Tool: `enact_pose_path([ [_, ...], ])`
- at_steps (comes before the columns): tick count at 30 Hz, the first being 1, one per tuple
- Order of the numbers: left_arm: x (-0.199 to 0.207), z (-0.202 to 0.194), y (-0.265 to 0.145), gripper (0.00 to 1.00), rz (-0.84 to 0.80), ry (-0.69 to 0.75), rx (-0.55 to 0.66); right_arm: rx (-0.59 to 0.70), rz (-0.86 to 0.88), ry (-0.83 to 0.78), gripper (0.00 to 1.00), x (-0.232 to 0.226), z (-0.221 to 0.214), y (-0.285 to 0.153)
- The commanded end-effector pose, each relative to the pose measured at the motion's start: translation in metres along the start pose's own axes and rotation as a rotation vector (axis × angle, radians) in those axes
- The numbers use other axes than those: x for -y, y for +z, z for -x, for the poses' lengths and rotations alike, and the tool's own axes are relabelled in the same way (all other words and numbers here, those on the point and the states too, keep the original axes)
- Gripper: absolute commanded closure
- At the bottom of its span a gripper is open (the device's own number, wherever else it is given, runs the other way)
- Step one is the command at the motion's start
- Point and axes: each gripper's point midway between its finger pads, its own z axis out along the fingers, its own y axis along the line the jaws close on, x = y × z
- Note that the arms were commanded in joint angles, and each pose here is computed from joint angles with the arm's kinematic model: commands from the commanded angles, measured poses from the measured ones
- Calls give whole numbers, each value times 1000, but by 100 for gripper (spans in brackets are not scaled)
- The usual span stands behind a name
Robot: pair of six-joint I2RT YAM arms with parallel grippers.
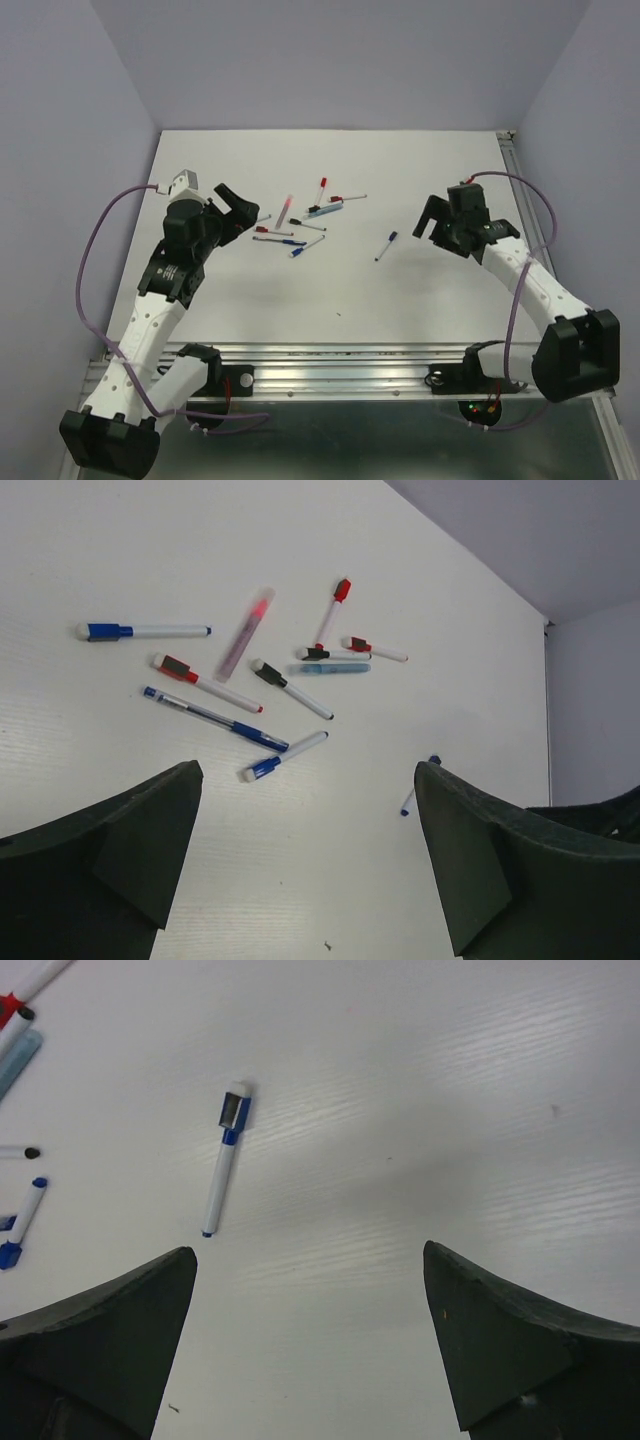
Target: Open the pen caps
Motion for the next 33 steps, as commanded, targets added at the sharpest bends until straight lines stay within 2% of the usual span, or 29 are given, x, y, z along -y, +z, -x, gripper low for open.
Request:
enact_pose_path([
  [1,9,-8,6,1,-67,2,-26,63,87,-21,0,-57,22,8],
  [3,6,-9,8,1,-58,-6,-29,34,25,-51,1,-65,7,31],
  [5,5,-13,9,1,-57,-9,-44,47,-7,-50,3,-79,9,41],
  [11,3,-21,12,1,-57,-12,-69,51,-124,-15,11,-83,11,81],
  [16,2,-23,14,1,-53,-17,-74,16,-168,-34,27,-86,2,112],
  [23,2,-25,16,1,-54,-21,-88,-7,-253,-27,37,-70,-12,130],
  [27,1,-28,18,1,-54,-21,-98,-24,-272,-25,53,-63,-23,141],
  [33,0,-30,19,1,-49,-23,-106,-53,-279,-10,59,-58,-37,151],
])
